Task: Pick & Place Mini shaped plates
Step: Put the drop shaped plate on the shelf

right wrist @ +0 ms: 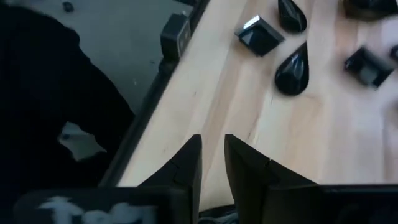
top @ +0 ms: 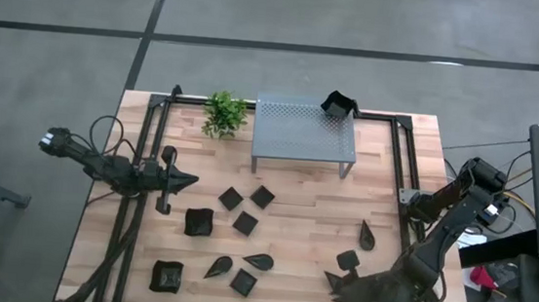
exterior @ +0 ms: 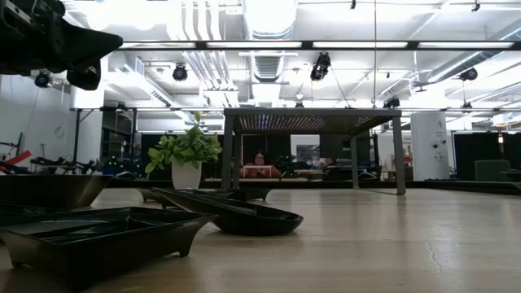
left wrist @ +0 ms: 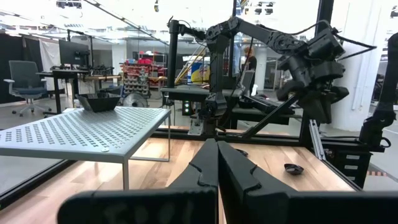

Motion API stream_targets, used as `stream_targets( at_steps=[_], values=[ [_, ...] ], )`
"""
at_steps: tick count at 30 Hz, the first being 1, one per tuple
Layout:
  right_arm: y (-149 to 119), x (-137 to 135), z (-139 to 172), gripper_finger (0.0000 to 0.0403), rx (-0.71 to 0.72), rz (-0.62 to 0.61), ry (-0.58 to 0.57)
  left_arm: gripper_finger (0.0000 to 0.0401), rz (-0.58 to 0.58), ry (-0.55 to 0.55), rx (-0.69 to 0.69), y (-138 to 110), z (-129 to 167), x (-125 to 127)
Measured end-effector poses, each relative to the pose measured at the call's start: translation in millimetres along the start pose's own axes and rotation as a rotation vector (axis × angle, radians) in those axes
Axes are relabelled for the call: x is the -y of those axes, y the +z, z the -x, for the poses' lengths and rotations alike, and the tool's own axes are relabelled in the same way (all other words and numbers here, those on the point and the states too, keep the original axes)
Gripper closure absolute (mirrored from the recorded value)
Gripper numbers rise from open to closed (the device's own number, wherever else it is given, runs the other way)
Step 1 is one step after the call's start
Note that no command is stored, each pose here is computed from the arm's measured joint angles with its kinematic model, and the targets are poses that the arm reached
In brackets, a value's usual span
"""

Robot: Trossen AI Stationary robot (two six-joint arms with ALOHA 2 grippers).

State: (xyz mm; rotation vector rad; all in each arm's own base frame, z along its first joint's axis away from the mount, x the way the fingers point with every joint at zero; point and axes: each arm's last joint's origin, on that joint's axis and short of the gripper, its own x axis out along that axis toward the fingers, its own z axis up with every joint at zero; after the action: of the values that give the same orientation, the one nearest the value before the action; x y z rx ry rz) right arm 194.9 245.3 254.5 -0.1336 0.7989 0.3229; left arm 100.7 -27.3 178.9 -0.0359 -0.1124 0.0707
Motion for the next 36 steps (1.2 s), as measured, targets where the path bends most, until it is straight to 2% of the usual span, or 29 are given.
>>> stream_targets(
  at_steps=[9,16,23,30,36],
  values=[
    [-44.1,5.4,-20.9,0.0272,-0.128,-0.235,-0.075,0.0401,0.0,0.0,-0.001,-0.1,0.0,0.0],
    [-62.8,11.9,-30.8,0.0264,-0.175,-0.338,-0.127,0.0401,0.0,0.0,0.0,0.0,0.0,0.0],
    [-67.8,7.2,-34.1,0.0273,-0.193,-0.341,-0.119,0.0401,0.0,0.0,-0.001,-0.1,0.0,0.0],
    [-73.9,-2.4,-57.7,0.0273,-0.236,-0.32,-0.129,0.0401,-0.004,0.0,-0.007,-0.8,-0.1,0.0],
    [-68.4,-11.5,-70.6,0.028,-0.242,-0.322,-0.136,0.0401,-0.004,0.0,-0.009,-0.9,-0.1,0.1]
  ],
)
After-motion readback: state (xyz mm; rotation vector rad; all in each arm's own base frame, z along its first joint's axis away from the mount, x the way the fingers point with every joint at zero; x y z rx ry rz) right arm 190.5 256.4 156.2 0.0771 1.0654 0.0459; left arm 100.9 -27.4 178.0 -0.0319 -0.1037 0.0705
